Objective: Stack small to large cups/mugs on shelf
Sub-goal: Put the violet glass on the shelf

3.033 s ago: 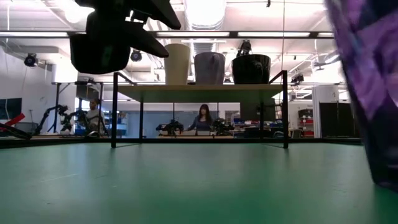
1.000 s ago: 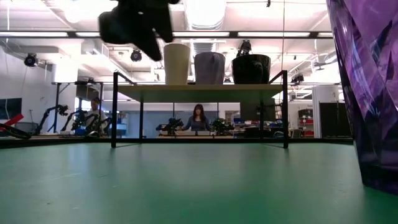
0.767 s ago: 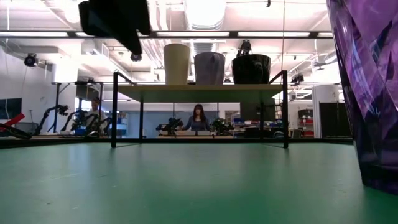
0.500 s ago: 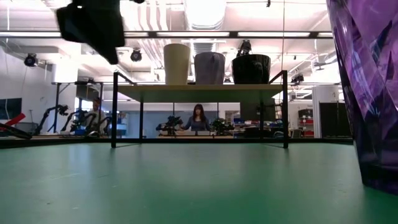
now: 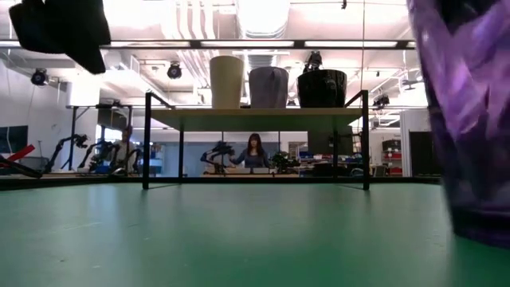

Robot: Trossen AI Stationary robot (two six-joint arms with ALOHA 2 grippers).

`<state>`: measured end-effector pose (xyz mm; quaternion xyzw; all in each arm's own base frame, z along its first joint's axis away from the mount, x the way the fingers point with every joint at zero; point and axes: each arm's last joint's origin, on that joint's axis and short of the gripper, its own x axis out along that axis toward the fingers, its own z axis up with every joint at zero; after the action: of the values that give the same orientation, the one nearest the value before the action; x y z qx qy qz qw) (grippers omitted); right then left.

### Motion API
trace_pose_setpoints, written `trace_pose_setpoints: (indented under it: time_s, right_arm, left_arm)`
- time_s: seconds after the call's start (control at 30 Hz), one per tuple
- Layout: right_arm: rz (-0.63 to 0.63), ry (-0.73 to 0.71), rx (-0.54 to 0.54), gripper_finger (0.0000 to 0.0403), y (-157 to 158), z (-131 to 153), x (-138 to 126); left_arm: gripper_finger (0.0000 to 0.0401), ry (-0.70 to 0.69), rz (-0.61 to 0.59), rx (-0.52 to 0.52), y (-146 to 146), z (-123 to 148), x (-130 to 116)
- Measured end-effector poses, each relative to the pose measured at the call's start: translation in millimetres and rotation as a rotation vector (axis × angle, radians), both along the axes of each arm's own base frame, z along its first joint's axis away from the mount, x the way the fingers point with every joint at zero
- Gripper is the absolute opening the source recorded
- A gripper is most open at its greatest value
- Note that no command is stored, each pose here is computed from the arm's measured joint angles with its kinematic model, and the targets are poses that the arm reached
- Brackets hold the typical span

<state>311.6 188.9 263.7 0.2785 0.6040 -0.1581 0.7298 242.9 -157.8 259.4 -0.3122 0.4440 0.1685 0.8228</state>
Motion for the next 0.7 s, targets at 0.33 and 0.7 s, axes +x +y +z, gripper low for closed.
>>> trace_pose_setpoints:
  time_s: [0.33,0.7]
  right_arm:
    - [0.003,-0.136,-0.024,0.0014,-38.4,26.6,34.6]
    - [0.103,-0.191,-0.148,0.0014,-88.5,22.3,109.6]
  left_arm:
    - [0.0166,0.007,0.091,0.004,-6.3,-17.6,-19.8]
    - [0.0166,-0.121,0.186,-0.032,-8.2,-4.5,-52.7]
